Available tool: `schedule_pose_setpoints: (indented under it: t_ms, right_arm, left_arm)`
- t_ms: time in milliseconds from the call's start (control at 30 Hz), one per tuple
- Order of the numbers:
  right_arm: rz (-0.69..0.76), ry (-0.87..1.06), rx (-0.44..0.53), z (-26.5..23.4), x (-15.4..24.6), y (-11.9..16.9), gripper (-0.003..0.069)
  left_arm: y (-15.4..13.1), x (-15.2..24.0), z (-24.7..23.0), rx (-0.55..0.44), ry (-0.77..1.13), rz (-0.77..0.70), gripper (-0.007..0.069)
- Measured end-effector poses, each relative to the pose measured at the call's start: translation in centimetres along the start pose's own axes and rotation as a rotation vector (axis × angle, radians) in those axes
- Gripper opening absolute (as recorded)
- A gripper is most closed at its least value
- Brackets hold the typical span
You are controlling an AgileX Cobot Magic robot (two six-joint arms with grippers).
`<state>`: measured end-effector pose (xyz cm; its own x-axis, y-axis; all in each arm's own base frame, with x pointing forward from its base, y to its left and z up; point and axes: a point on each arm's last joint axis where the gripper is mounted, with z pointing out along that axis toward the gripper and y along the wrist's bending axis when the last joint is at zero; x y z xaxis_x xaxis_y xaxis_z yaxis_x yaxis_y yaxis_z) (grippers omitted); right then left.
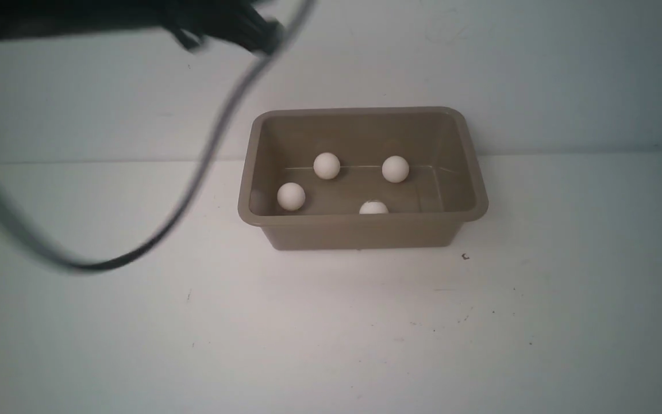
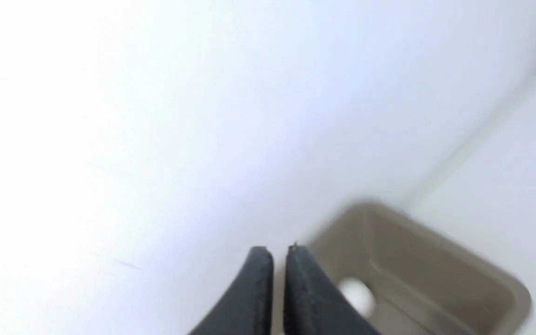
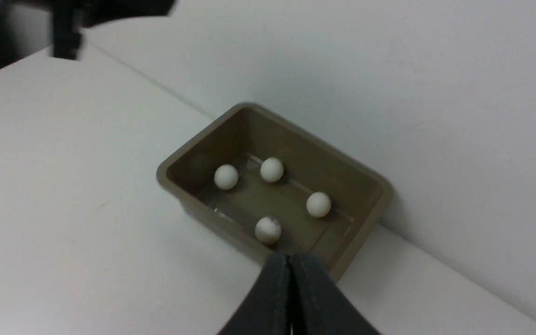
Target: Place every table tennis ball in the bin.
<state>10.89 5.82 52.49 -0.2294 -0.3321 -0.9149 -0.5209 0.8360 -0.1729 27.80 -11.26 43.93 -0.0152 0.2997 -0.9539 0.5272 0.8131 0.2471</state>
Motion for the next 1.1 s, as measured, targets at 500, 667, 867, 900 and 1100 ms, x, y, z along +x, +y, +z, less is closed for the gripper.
schedule_pose_setpoints:
  t_ms: [500,667,867,900,1100]
  right_arm:
    - [0.078,-0.273,0.186,-4.1,13.7,1.2,-0.0017]
    - [0.148,-0.291,0.174,-1.7,18.1,2.1,-0.0017]
    - [0.187,-0.199,0.163,0.2,20.4,2.5,-0.0017]
    - [0.185,-0.186,0.167,0.3,20.6,2.5,-0.0017]
    - [0.183,-0.127,0.189,0.3,21.2,2.3,-0.0017]
  left_arm:
    - [-3.3,9.2,-15.5,-0.222,-0.044,-0.105,-0.0004]
    - [-4.7,11.0,-16.8,-0.194,-0.039,-0.149,-0.0004]
    - [-5.9,13.9,-16.9,-0.165,0.014,-0.234,-0.0004]
    - [-6.2,14.8,-17.0,-0.163,0.028,-0.244,-0.0004]
    - [-7.4,17.1,-17.8,-0.156,0.037,-0.254,-0.0004]
